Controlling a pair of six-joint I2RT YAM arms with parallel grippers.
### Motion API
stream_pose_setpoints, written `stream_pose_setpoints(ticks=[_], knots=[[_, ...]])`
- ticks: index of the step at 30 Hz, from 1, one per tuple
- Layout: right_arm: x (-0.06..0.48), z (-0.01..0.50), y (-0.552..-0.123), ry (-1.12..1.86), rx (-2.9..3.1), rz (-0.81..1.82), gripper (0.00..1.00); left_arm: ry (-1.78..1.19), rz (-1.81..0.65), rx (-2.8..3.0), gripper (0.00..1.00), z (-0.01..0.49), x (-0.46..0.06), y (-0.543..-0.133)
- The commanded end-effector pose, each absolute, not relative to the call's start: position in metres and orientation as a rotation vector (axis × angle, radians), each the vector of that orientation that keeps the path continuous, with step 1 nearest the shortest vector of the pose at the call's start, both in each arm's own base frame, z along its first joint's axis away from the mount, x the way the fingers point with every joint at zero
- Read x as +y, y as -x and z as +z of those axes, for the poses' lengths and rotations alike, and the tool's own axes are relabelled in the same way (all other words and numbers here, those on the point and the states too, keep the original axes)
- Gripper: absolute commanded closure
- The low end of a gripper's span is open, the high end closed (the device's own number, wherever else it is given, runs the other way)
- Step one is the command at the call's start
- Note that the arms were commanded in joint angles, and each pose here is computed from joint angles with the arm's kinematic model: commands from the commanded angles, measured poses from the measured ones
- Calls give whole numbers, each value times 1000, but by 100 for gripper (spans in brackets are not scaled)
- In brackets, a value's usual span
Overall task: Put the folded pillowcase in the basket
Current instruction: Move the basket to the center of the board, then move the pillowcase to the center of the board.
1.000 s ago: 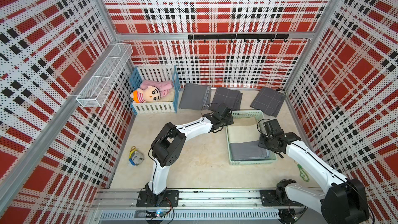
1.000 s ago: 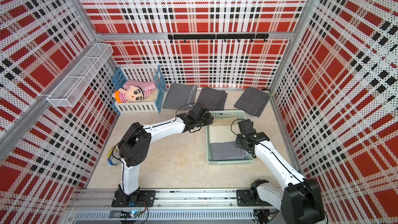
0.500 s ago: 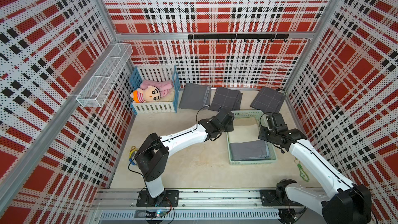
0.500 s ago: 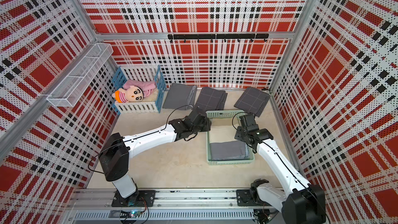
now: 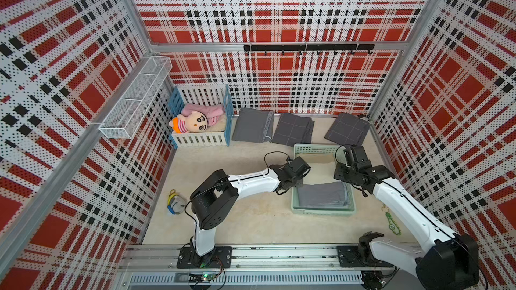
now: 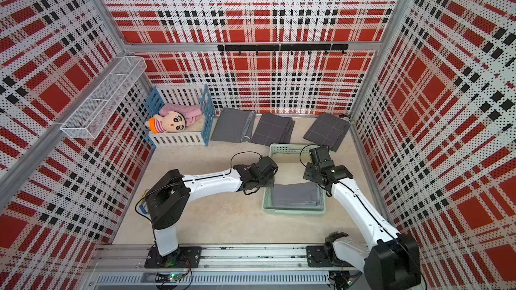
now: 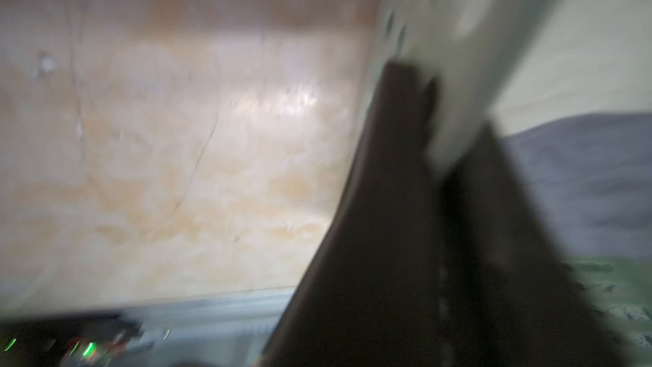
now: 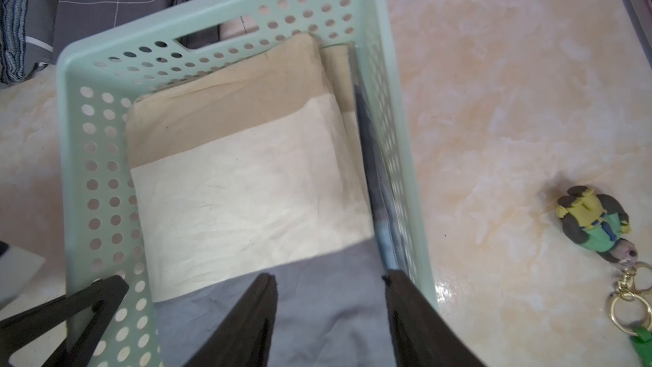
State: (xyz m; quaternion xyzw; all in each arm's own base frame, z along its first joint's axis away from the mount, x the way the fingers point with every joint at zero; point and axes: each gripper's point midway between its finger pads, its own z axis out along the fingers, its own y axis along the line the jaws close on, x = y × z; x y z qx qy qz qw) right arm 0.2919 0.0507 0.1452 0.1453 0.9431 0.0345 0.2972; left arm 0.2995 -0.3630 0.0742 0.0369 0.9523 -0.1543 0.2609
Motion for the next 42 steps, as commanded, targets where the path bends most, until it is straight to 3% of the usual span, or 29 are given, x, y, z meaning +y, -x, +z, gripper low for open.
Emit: stream_pose_setpoints(ticks=[1,9,14,18,19,21,24,30,34,39,42], knots=[[47,157,-302,-386,2458,77,44,-110,-313,2556,100,82,-336,-297],[42,157,-333,-397,2423,2,43,-127,-160,2517,100,109,-266,-286],[34,163,-368,-455,2388,20,37,-93,-76,2586,100,94,-216,-271],[20,163,-403,-520,2357,5,39,-48,35,2628,100,79,-180,-263],[16,160,-414,-534,2354,-9,42,-27,50,2630,100,79,-173,-262],[5,152,-435,-532,2359,-55,58,8,56,2626,100,81,-163,-264],[-10,131,-470,-587,2388,-39,98,54,61,2614,98,90,-150,-264],[-21,107,-535,-615,2429,-54,100,157,57,2621,92,91,-117,-264],[-31,89,-565,-648,2449,-72,100,168,21,2637,70,84,-115,-268],[-32,55,-574,-670,2535,-93,100,173,26,2637,65,86,-115,-275],[-30,32,-565,-678,2602,-75,100,203,-22,2558,64,114,-117,-285]])
